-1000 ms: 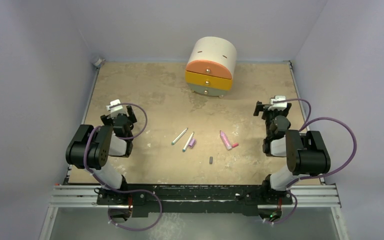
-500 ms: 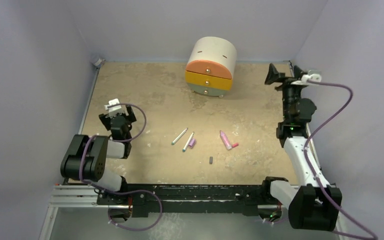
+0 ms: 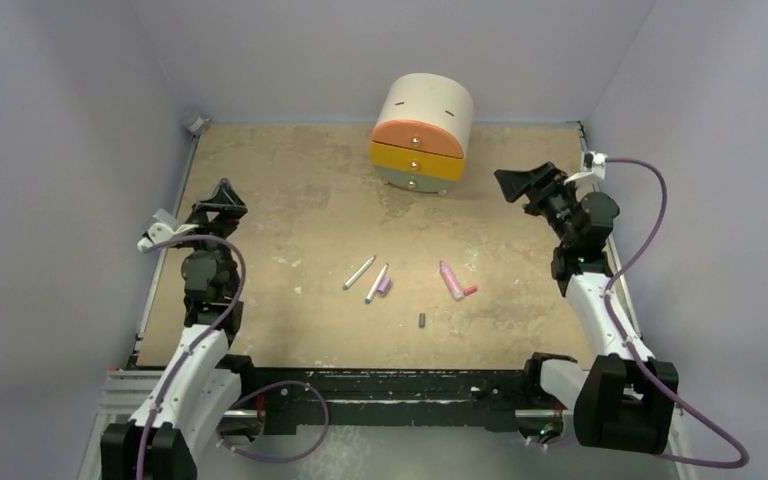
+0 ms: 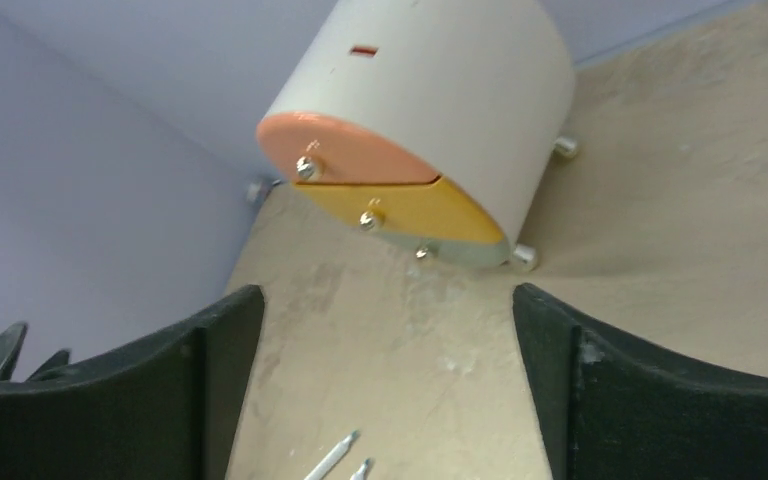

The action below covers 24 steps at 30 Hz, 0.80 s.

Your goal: Insert the pens into the pen caps

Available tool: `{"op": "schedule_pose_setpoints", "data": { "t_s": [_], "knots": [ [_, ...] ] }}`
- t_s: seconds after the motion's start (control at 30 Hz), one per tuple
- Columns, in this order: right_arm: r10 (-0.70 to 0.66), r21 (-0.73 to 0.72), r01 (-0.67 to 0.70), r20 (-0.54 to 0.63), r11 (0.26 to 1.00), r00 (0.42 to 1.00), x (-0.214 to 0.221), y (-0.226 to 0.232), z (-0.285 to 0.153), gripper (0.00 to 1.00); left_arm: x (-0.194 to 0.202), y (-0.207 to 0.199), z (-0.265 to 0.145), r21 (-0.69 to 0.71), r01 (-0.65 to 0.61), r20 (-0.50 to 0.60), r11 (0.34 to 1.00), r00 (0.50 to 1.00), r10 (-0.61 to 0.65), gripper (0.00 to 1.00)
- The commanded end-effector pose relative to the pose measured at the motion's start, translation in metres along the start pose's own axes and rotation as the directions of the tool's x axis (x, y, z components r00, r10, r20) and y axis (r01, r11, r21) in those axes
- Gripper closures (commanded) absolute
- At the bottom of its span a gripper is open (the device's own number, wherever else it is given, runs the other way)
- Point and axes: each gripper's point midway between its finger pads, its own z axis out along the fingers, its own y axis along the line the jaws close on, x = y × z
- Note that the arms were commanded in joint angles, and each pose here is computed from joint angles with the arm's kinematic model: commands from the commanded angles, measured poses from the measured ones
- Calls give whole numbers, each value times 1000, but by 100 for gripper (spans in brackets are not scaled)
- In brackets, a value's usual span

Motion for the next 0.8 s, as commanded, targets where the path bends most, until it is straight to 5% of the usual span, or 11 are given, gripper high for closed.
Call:
{"op": "schedule_pose_setpoints", "data": {
  "t_s": [0.0, 0.1, 0.13, 0.2, 0.27, 0.4, 0.47, 0.6, 0.77],
  "knots": [
    [147, -314, -131, 28, 940, 989, -6, 58, -20, 20, -1, -14, -3, -35, 345, -38, 938, 937, -346, 11],
    [244, -412, -228, -15, 882, 970, 5, 65, -25, 90, 8, -37, 5, 6, 364, -125, 931, 924, -361, 11],
    [243, -451, -235, -40, 861, 969, 10, 71, -26, 100, 7, -46, 8, 17, 377, -152, 926, 916, -370, 3],
    [160, -482, -175, -73, 858, 984, 18, 87, -20, 100, 25, -52, 13, -21, 391, -238, 920, 892, -384, 1],
    [-17, -330, 9, -21, 944, 1000, 21, 89, 2, 99, 43, -61, 12, 9, 407, -316, 913, 868, -384, 1],
    [-228, -53, 225, -64, 973, 971, 39, 80, 20, 36, 78, -72, 2, 50, 453, -447, 890, 807, -385, 1],
    [-216, -35, 213, -113, 976, 970, 51, 71, 25, 23, 94, -76, -3, 69, 457, -510, 887, 780, -362, 0],
    [-192, 3, 196, -198, 981, 961, 84, 64, 32, 22, 113, -75, -4, 49, 424, -556, 904, 764, -328, 9],
    [-258, 112, 308, -326, 945, 909, 137, 63, 39, 24, 125, -51, -13, -18, -89, -520, 996, 852, 66, 13]
  ]
}}
